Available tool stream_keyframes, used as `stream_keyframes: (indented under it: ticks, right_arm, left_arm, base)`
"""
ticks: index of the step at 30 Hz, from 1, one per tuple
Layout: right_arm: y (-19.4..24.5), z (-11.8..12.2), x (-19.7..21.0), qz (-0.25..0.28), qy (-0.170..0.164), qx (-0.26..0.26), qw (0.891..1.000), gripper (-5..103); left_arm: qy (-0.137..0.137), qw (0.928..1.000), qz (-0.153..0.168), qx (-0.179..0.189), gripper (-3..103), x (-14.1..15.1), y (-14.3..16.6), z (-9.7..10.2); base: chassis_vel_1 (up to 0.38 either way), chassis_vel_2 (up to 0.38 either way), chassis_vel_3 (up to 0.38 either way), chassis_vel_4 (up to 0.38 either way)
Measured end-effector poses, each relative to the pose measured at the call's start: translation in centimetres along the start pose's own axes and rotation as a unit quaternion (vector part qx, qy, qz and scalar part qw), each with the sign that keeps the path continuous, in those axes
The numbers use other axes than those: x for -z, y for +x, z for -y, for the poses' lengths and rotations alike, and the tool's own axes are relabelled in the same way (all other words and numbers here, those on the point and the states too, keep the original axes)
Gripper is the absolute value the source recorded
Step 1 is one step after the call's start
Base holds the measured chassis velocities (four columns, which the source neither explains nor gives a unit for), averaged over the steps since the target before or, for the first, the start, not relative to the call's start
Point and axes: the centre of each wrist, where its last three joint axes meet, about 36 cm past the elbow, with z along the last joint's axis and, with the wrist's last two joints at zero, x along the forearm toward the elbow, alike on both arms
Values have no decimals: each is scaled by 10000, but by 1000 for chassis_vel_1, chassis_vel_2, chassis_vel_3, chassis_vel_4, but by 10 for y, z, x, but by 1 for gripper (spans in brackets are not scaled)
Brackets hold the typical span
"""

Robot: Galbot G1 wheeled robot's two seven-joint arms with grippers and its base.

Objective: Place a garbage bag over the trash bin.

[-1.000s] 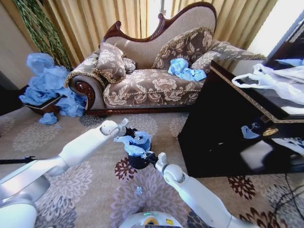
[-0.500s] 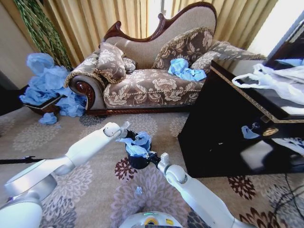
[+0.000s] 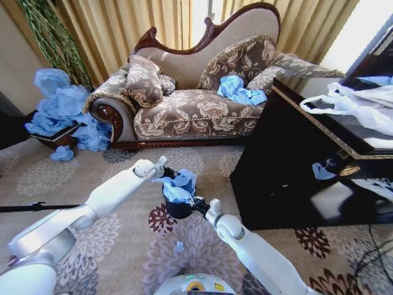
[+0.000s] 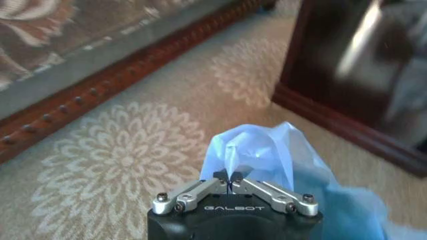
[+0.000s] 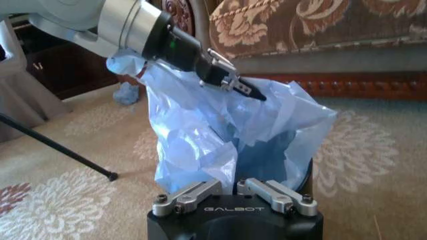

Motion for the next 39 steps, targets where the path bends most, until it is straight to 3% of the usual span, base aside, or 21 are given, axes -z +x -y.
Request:
stream_keyframes:
  ticks: [1, 4, 6, 7, 9, 12, 14, 15, 17, 18, 20, 22, 25, 26, 28, 30, 33, 34, 39]
  right_arm:
    - [0, 0, 0, 0, 0, 0, 10000, 0]
    - [5, 2, 7, 83, 125, -31, 9999, 0]
    - [5, 3, 8, 91, 168, -39, 9998, 0]
    - [5, 8, 13, 127, 319, -63, 9994, 0]
    - [5, 10, 14, 136, 356, -67, 9993, 0]
    - [4, 19, 18, 157, 558, -86, 9983, 0]
    - [4, 21, 19, 158, 589, -83, 9981, 0]
    - [2, 23, 21, 164, 657, -74, 9977, 0]
    - [1, 25, 24, 170, 721, -62, 9972, 0]
    - [1, 25, 24, 170, 721, -62, 9972, 0]
    - [1, 28, 27, 182, 792, -46, 9967, 0]
    - [1, 28, 28, 183, 813, -37, 9965, 0]
    - [4, 27, 31, 209, 864, 3, 9960, 0]
    - [4, 27, 31, 209, 864, 3, 9960, 0]
    - [7, 25, 31, 215, 870, 10, 9960, 0]
    - [8, 25, 30, 205, 879, 4, 9959, 0]
    - [13, 24, 19, 91, 920, -17, 9957, 0]
    - [13, 24, 19, 91, 920, -17, 9957, 0]
    - [6, 20, -10, -131, 929, -96, 9955, 0]
  left_arm:
    - [0, 10000, 0, 0, 0, 0, 0, 0]
    - [522, 9974, 301, 399, 0, 4, 19, 4]
    - [594, 9966, 339, 456, 0, 4, 22, 4]
    - [919, 9920, 501, 700, 0, 2, 35, 4]
    - [1018, 9904, 544, 766, 0, 1, 39, 5]
    - [1575, 9784, 672, 1159, 0, -10, 57, 16]
    - [1674, 9759, 678, 1222, 0, -13, 59, 19]
    - [1919, 9691, 664, 1400, 0, -22, 66, 29]
    - [2201, 9604, 607, 1599, 0, -33, 76, 45]
    - [2201, 9604, 607, 1599, 0, -33, 76, 45]
    - [2527, 9492, 524, 1801, 0, -51, 89, 66]
    - [2596, 9461, 500, 1872, 0, -57, 92, 73]
    - [2807, 9338, 470, 2168, 0, -75, 105, 100]
    - [2807, 9338, 470, 2168, 0, -75, 105, 100]
    - [2900, 9265, 503, 2345, 0, -83, 114, 107]
    - [2922, 9239, 508, 2417, 0, -87, 115, 109]
    - [3072, 9129, 525, 2638, 0, -95, 112, 109]
    - [3072, 9129, 525, 2638, 0, -95, 112, 109]
    - [3344, 9019, 394, 2704, 0, -115, 88, 110]
  base:
    - [0, 0, 0, 0]
    - [0, 0, 0, 0]
    - [0, 0, 0, 0]
    - [0, 0, 0, 0]
    - [0, 0, 0, 0]
    - [0, 0, 0, 0]
    - [0, 0, 0, 0]
    - [0, 0, 0, 0]
    - [0, 0, 0, 0]
    - [0, 0, 0, 0]
    - [0, 0, 0, 0]
    - [0, 0, 0, 0]
    - [0, 0, 0, 0]
    - [0, 0, 0, 0]
    - [0, 0, 0, 0]
    - [0, 0, 0, 0]
    - [0, 0, 0, 0]
    - [0, 0, 0, 0]
    - [0, 0, 0, 0]
